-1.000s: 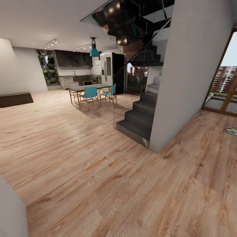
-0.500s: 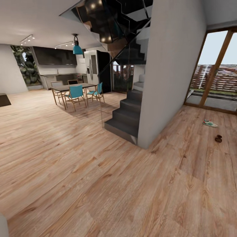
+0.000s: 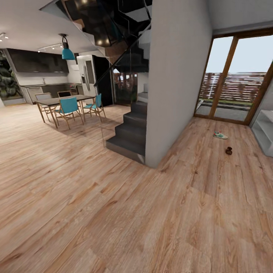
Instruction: Pick up the two gym shoes and the two sandals from the corridor floor and place them onto the hallstand (shoe rack) in the corridor, making sure they are on the rack and not on the floor. Arrange them so the two gym shoes are next to each other and the two sandals are next to each other.
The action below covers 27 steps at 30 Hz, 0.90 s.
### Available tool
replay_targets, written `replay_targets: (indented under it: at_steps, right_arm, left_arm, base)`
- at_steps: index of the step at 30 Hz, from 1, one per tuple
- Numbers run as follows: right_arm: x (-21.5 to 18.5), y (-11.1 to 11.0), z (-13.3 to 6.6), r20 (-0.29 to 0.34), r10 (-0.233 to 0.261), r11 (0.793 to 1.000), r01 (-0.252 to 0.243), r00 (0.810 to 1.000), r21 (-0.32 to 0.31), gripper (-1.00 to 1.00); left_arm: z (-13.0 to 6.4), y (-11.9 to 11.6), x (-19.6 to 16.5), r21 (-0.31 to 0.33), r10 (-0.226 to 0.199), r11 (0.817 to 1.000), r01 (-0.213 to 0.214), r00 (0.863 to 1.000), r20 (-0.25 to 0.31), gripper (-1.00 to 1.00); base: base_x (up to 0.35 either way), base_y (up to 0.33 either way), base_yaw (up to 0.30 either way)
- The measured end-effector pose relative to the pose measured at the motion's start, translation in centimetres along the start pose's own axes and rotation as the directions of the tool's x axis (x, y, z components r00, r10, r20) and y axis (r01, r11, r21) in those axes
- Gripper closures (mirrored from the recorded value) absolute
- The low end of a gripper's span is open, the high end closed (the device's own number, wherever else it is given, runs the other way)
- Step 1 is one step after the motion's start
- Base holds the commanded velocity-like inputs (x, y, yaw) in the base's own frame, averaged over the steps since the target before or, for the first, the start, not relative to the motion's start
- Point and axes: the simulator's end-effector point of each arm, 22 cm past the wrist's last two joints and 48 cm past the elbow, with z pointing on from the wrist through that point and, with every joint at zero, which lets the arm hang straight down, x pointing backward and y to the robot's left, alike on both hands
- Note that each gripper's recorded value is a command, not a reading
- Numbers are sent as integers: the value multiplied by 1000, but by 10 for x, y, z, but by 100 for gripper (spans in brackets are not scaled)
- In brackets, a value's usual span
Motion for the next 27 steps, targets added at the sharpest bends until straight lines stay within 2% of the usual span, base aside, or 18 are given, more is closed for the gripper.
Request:
replay_targets:
  at_steps: [14, 27]
  right_arm:
    - [5, 1, 0, -12, -2, 1000, 2, 1000, -1, -100]
    - [10, 1, 1, -23, -3, 1000, 3, 1000, -2, -100]
  left_arm:
    - [0, 2, 5, -6, -3, 1000, 3, 1000, -11, -100]
    - [-1, 3, 10, -6, -2, 1000, 2, 1000, -23, -100]
  base:
    - [11, -5, -267]
    - [249, -123, -267]
